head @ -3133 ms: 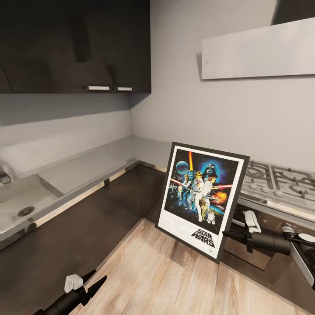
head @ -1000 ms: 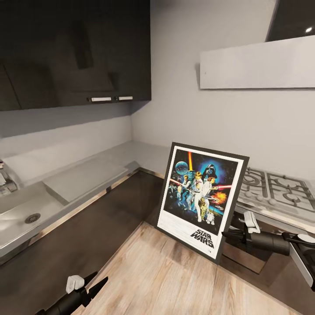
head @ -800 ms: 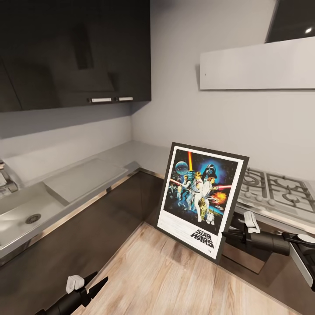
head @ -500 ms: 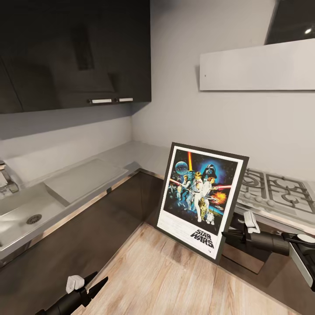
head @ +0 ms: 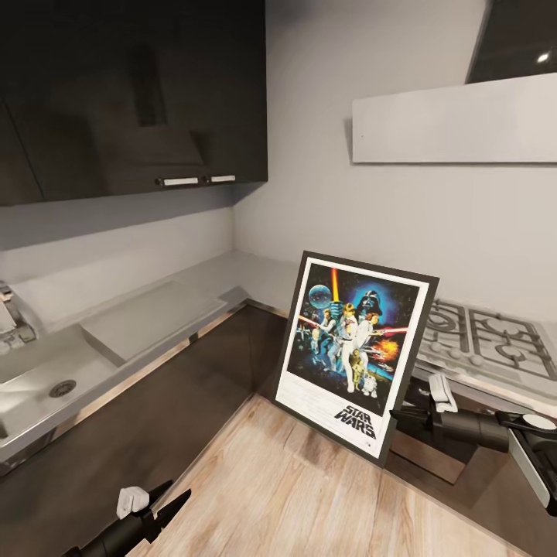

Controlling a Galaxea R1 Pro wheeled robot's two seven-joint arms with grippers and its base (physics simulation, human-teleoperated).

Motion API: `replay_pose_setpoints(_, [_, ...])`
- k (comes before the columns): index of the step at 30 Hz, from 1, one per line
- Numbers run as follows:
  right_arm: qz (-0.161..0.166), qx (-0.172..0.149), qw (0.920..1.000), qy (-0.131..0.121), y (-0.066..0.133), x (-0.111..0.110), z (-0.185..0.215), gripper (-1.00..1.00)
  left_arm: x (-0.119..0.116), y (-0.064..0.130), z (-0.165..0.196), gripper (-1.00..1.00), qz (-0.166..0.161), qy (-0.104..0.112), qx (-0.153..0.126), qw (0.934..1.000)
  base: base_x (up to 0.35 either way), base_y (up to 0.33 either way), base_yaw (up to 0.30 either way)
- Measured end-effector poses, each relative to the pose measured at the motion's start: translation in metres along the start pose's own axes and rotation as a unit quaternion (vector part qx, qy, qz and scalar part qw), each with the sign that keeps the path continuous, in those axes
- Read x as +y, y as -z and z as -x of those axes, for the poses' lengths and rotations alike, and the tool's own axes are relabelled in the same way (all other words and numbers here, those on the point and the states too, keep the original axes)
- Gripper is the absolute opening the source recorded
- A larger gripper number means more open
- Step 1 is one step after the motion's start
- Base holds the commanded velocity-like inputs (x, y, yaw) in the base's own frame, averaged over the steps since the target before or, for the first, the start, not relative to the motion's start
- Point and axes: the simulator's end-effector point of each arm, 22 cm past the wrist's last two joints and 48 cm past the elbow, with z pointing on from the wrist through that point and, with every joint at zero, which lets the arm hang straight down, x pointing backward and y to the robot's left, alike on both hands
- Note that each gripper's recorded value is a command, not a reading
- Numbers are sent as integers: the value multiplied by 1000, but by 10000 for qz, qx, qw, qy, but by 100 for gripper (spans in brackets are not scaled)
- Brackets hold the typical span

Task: Pick up the poster from the kitchen countertop and hang it on one of the wall nails in the kitchen.

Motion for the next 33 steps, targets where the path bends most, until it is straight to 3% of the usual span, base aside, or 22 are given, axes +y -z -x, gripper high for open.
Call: replay_pose_setpoints(33, [4, 0, 10000, -5, 6, 10, 9, -100, -11, 8, 5, 100, -3, 3, 7, 10000, 0, 0, 0])
